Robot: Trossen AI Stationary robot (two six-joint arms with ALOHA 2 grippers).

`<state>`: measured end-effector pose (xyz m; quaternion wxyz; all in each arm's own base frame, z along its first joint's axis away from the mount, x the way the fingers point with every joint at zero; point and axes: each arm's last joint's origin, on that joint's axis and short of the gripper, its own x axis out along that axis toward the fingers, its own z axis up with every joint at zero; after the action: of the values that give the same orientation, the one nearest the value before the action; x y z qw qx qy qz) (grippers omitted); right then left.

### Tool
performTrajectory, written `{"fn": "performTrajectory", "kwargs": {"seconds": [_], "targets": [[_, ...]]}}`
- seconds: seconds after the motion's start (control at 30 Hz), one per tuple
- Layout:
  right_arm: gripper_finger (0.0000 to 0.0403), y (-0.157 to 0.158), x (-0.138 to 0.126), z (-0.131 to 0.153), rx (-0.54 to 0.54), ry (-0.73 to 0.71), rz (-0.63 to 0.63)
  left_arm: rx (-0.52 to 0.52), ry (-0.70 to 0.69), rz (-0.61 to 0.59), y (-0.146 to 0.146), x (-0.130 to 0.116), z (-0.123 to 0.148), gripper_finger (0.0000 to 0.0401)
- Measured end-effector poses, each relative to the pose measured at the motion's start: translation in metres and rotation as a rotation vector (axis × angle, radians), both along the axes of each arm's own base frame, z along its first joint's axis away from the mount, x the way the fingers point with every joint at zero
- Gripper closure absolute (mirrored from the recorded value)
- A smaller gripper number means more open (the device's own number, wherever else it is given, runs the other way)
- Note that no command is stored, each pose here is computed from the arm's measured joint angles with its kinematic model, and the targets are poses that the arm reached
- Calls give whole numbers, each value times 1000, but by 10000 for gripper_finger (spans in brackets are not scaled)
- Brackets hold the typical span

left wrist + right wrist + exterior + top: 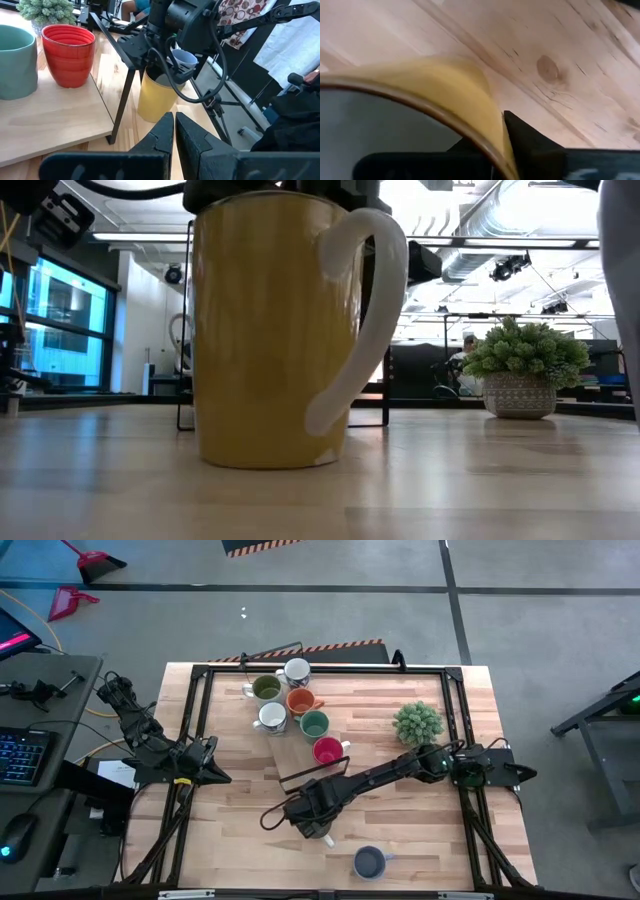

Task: Place coffee mugs
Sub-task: Move the yellow mug to the bottom center, then move the blue mug to the bottom center

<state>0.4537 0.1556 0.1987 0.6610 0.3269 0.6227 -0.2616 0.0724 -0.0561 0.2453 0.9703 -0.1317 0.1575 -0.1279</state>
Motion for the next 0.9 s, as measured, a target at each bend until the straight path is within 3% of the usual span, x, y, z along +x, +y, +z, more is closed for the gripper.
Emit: {"fn": "performTrajectory", "kwargs": {"seconds": [0.27,0.47,0.9], "targets": [[295,-7,2,1,-2,-2,16,0,1,-2,0,0,0,391],[248,-17,4,5,81,19,25,0,0,-2,0,0,0,391],[250,-29,-11,59,165,-55,38,29,28,-2,1,-1,-3,391]]}}
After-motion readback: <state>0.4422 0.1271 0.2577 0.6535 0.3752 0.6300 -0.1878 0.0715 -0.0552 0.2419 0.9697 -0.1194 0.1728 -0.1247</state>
